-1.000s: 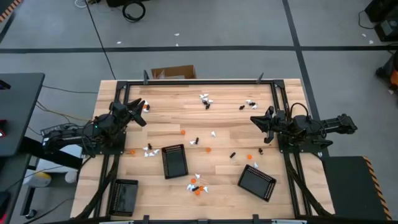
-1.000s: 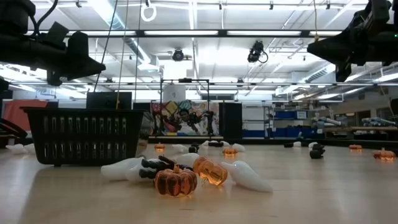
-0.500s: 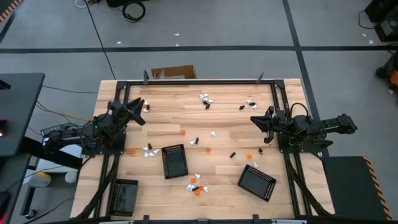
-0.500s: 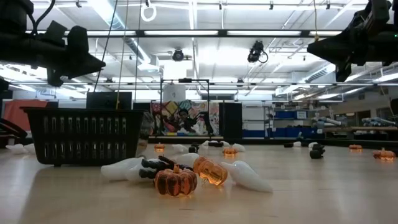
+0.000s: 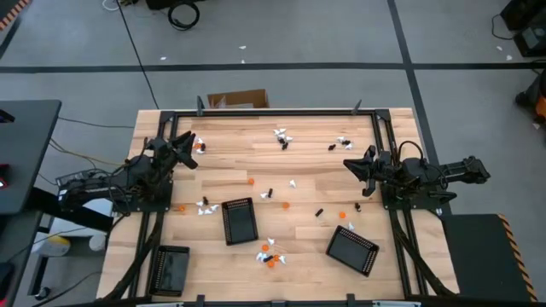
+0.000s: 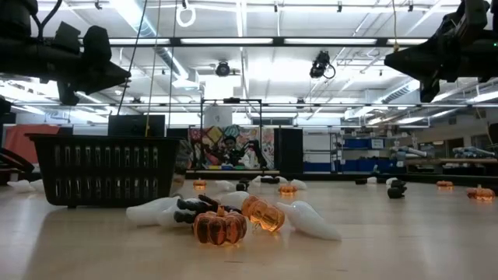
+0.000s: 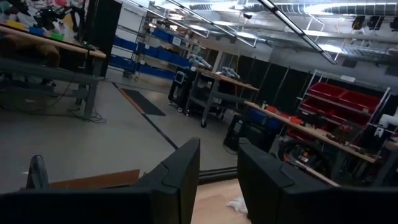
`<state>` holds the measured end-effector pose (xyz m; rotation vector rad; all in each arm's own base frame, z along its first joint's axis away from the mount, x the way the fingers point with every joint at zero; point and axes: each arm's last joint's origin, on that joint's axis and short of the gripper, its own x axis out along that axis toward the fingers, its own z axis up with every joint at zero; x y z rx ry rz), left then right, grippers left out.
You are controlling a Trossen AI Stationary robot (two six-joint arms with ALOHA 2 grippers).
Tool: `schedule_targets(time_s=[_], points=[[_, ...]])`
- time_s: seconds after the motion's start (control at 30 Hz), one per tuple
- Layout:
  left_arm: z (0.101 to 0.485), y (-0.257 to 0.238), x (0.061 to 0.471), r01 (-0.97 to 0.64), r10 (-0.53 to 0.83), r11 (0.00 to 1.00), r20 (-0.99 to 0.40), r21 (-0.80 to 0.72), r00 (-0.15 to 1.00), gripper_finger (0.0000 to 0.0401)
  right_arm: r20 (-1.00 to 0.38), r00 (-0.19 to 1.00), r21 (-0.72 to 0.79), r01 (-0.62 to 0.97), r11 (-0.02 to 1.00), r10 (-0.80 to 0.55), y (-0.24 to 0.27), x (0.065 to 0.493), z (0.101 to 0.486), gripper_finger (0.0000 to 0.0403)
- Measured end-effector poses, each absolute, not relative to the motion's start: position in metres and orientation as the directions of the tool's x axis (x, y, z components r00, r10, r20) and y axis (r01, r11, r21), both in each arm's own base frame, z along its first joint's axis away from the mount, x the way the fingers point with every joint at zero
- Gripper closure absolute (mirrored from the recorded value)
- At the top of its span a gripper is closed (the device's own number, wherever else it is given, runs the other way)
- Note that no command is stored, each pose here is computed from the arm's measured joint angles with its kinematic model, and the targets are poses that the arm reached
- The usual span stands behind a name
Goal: Sort Halloween decoration
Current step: Put the black skeleton toy into the right black basket
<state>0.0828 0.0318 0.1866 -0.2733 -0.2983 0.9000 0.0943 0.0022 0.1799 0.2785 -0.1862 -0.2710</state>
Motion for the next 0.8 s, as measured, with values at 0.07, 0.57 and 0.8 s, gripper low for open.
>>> schedule_targets(time_s=[0.07, 0.57, 0.8], points=[[0.186, 0.032, 0.083, -0.718, 0.792, 0.600, 0.139, -0.353, 0.594, 0.0284, 0.158, 0.943, 0.297, 0.237, 0.925, -0.293, 0.002, 0.094, 0.181, 0.0364], [0.198, 0.023, 0.088, -0.418, 0.502, 0.854, 0.278, -0.309, 0.819, 0.0284, 0.334, 0.886, 0.374, 0.190, 0.908, -0.323, 0.001, 0.088, 0.200, 0.0364], [0.204, 0.018, 0.088, -0.266, 0.331, 0.938, 0.350, -0.221, 0.877, 0.0284, 0.358, 0.799, 0.448, 0.307, 0.840, -0.483, -0.005, 0.084, 0.206, 0.0364]])
